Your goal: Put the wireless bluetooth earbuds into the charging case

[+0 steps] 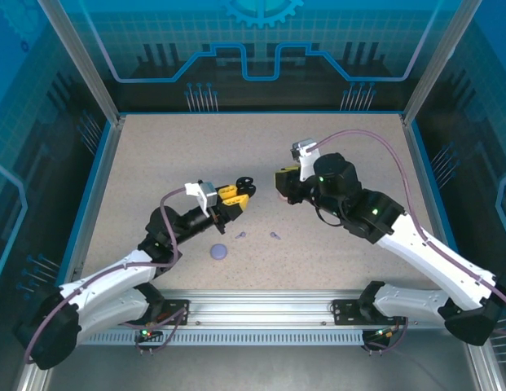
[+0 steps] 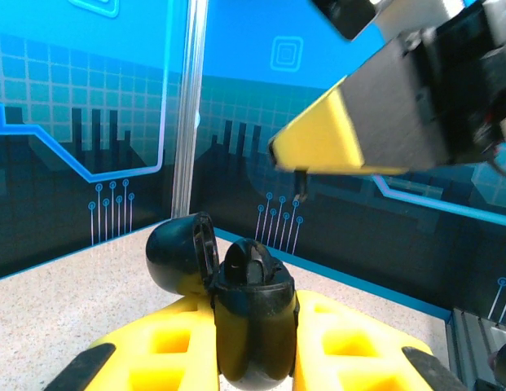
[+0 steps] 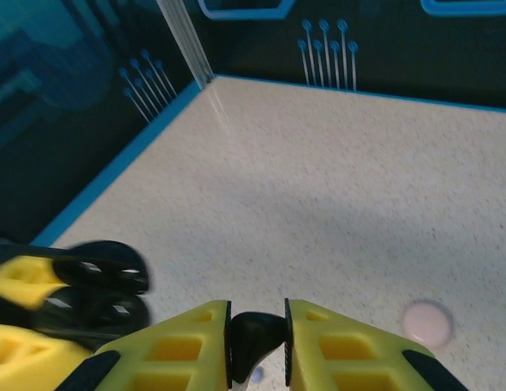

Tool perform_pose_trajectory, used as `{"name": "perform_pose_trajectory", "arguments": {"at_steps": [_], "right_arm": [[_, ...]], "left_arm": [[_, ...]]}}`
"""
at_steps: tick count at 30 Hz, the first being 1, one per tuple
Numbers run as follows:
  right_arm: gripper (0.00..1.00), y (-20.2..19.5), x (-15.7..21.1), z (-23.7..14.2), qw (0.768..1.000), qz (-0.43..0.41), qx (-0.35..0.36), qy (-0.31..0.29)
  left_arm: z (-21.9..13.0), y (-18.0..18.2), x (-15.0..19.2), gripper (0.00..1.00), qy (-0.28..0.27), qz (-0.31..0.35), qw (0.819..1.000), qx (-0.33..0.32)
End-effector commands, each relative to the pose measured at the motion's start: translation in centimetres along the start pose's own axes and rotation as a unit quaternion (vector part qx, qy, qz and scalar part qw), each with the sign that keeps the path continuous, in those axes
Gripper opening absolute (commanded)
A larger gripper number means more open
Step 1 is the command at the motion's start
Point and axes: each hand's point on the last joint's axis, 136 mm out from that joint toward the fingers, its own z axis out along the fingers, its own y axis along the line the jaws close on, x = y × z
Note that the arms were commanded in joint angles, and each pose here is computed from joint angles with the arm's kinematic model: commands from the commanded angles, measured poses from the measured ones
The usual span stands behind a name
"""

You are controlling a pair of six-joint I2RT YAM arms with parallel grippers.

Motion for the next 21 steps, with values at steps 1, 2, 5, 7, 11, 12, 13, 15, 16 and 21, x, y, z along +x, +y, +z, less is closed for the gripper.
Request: {"name": "perform_pose_trajectory", "arguments": {"at_steps": [1, 2, 5, 7, 11, 12, 13, 15, 16, 21], "right_arm": [[0.21, 2.6, -2.3, -1.0, 0.998, -0.021, -0.044, -0.048], [0.21, 3.2, -2.5, -1.0, 0.997, -0.027, -0.05, -0.053], [0.21, 4.5, -2.7, -0.8, 0.995, -0.044, -0.058, -0.064], [0.21, 5.0, -2.6, -0.5, 0.995, -0.051, -0.059, -0.066], [0.21, 5.4, -1.9, 0.7, 0.995, -0.06, -0.052, -0.054], [0.21, 5.5, -1.7, 1.0, 0.996, -0.061, -0.05, -0.05], [0.21, 5.5, -1.5, 1.3, 0.996, -0.062, -0.051, -0.047], [0.21, 5.6, -1.3, 1.7, 0.996, -0.063, -0.049, -0.044], [0.21, 5.6, -1.3, 1.8, 0.996, -0.063, -0.048, -0.043], [0.21, 5.6, -1.0, 2.4, 0.996, -0.065, -0.046, -0.038]], "left_arm": [[0.6, -1.1, -2.3, 0.03, -0.04, 0.012, 0.999, 0.027], [0.6, -1.1, -2.4, 0.03, -0.041, 0.012, 0.999, 0.028], [0.8, -1.0, -2.3, 0.03, -0.042, 0.008, 0.999, 0.028], [0.9, -1.0, -2.3, 0.03, -0.044, 0.005, 0.999, 0.03], [0.9, -1.0, -2.4, 0.03, -0.046, 0.004, 0.998, 0.031], [0.9, -1.0, -2.5, 0.03, -0.047, 0.004, 0.998, 0.03], [0.9, -1.0, -2.4, 0.03, -0.047, 0.004, 0.998, 0.03], [0.9, -1.1, -2.5, 0.03, -0.047, 0.004, 0.998, 0.031], [0.9, -1.1, -2.5, 0.03, -0.047, 0.004, 0.998, 0.031], [0.9, -1.1, -2.5, 0.03, -0.047, 0.002, 0.998, 0.032]]}}
